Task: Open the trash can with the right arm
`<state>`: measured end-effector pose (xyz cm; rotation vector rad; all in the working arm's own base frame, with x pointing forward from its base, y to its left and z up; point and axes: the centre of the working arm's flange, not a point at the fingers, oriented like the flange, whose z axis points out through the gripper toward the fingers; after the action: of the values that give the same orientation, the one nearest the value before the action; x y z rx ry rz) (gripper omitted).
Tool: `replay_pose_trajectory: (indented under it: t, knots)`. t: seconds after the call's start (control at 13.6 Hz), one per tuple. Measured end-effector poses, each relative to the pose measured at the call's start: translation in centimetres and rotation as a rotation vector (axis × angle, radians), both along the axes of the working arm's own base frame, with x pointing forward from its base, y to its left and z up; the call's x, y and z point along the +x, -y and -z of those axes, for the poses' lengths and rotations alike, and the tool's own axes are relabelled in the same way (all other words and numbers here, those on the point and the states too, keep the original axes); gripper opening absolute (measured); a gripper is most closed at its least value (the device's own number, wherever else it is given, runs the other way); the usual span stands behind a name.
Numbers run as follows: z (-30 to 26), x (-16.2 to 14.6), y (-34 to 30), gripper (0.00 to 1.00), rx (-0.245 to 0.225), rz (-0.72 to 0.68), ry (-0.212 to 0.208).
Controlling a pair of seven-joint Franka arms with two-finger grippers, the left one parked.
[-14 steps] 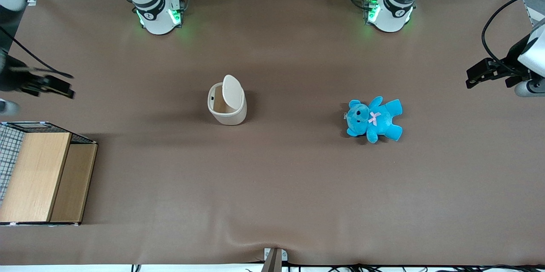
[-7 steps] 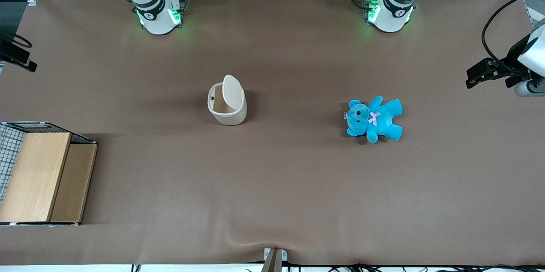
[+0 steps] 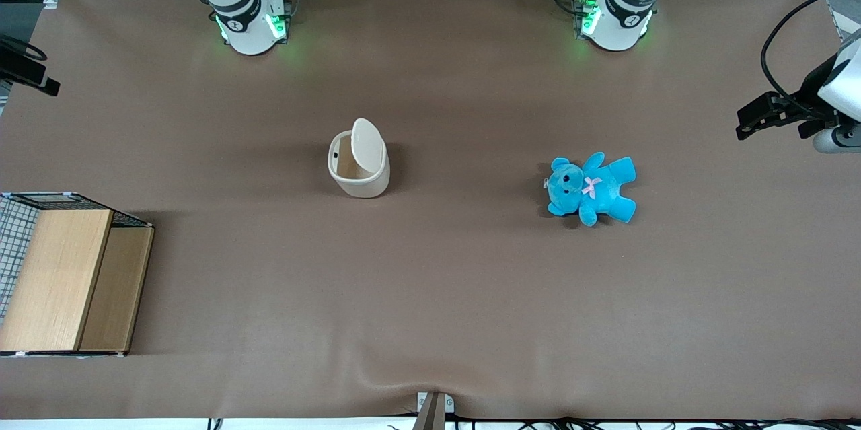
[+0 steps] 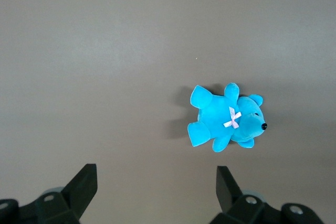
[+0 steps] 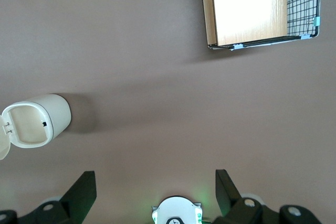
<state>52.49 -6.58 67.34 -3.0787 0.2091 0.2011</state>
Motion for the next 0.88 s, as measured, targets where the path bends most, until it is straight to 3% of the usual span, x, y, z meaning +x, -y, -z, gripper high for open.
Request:
replay_pose_trajectory:
  t: [0.88]
  knots:
    - [-0.59, 0.50, -0.06, 1.00, -0.010, -0.001, 0.049]
